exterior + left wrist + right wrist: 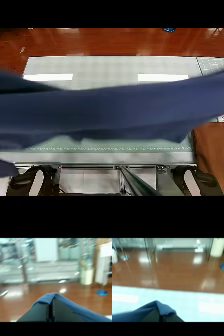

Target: Fold the shirts.

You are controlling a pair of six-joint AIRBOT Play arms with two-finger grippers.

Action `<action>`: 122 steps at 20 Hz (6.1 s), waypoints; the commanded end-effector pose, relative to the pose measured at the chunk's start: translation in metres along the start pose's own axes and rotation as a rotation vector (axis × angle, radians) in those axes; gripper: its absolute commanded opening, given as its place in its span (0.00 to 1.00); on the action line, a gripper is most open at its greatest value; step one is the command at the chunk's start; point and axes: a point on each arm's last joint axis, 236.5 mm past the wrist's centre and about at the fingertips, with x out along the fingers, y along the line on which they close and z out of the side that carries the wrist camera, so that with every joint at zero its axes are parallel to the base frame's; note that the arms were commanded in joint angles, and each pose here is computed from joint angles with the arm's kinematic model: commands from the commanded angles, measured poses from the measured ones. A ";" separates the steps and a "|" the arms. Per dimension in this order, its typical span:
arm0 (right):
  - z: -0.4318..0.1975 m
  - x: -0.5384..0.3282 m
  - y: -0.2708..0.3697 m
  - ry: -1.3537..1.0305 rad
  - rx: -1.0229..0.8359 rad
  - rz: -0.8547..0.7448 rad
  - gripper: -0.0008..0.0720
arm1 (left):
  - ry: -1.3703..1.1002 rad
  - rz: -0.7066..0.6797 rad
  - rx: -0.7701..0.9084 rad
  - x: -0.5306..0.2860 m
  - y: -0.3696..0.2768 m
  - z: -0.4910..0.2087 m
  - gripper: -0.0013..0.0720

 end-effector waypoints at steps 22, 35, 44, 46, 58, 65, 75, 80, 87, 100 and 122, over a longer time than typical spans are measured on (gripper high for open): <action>-0.304 0.428 -0.149 0.649 0.764 0.146 0.04 | 1.243 -0.186 -0.631 0.359 -0.027 -0.550 0.05; -0.364 0.347 -0.147 1.082 0.635 0.157 0.04 | 1.545 -0.277 -0.459 0.257 0.005 -0.532 0.05; -0.412 0.330 -0.148 1.198 0.635 0.072 0.12 | 1.759 -0.289 -0.564 0.171 -0.032 -0.604 0.11; -0.410 0.329 -0.146 1.203 0.669 0.057 0.57 | 1.819 -0.335 -0.582 0.158 -0.039 -0.594 0.71; -0.381 0.225 -0.144 0.870 0.726 -0.032 0.57 | 1.546 0.032 -0.932 0.023 0.020 -0.571 0.71; -0.427 0.195 -0.097 0.882 0.810 0.039 0.57 | 1.553 0.058 -1.093 -0.007 -0.013 -0.595 0.71; -0.414 0.203 -0.108 0.810 0.918 0.005 0.57 | 1.701 -0.080 -0.956 -0.015 -0.078 -0.628 0.13; -0.467 0.132 -0.154 1.029 0.997 -0.258 0.57 | 1.669 -0.146 -0.950 -0.007 -0.087 -0.622 0.05; -0.503 0.100 -0.141 1.207 1.018 -0.290 0.57 | 1.668 -0.160 -0.945 -0.008 -0.088 -0.621 0.05; -0.512 0.179 -0.105 1.165 1.069 -0.075 0.32 | 1.640 -0.159 -0.965 0.000 -0.088 -0.620 0.05; -0.397 0.332 -0.124 0.898 0.853 0.162 0.04 | 1.331 -0.244 -0.832 0.241 -0.027 -0.564 0.05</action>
